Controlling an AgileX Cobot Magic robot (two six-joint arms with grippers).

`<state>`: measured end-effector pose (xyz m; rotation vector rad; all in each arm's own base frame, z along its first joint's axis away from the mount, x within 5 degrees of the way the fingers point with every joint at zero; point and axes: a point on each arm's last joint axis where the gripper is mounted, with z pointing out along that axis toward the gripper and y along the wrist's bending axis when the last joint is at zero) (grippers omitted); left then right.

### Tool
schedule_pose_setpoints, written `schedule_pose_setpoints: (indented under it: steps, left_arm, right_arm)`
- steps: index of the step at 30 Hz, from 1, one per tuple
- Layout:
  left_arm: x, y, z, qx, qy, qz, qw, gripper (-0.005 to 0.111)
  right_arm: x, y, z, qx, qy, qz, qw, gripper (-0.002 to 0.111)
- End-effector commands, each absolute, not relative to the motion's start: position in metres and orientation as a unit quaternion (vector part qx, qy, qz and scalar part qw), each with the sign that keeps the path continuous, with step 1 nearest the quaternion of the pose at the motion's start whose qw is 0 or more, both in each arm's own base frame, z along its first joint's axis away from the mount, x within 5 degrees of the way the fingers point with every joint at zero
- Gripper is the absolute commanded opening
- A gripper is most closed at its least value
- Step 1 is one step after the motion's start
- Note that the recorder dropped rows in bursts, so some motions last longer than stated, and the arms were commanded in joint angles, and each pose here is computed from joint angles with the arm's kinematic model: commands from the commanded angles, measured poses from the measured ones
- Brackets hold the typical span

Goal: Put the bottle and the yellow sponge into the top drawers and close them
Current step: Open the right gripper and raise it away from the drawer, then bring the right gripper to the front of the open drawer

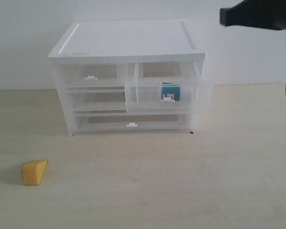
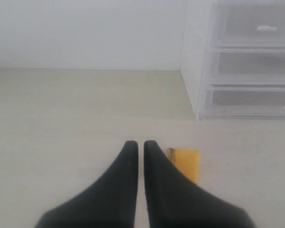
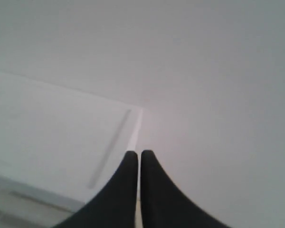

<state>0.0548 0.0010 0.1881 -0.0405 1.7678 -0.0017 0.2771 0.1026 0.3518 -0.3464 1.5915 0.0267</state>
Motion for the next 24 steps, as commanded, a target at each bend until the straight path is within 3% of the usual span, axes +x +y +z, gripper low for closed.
schedule_pose_setpoints:
  steps: [1,5,12,24]
  left_arm:
    - [0.055,0.001,0.188,-0.021,0.773,-0.003,0.634,0.004]
    - [0.055,0.001,0.188,-0.021,0.773,-0.003,0.634,0.004]
    - [0.055,0.001,0.188,-0.021,0.773,-0.003,0.634,0.004]
    - [0.055,0.001,0.188,-0.021,0.773,-0.003,0.634,0.004]
  right_arm:
    - [0.257,0.133,0.334,-0.287,0.681,0.004,0.674,0.000]
    - [0.244,0.148,0.314,-0.338,0.701,0.034,0.627,0.000]
    - [0.236,0.144,0.284,-0.186,0.787,0.156,0.566,0.000]
    - [0.229,0.138,0.243,-0.174,0.822,0.146,0.523,0.000]
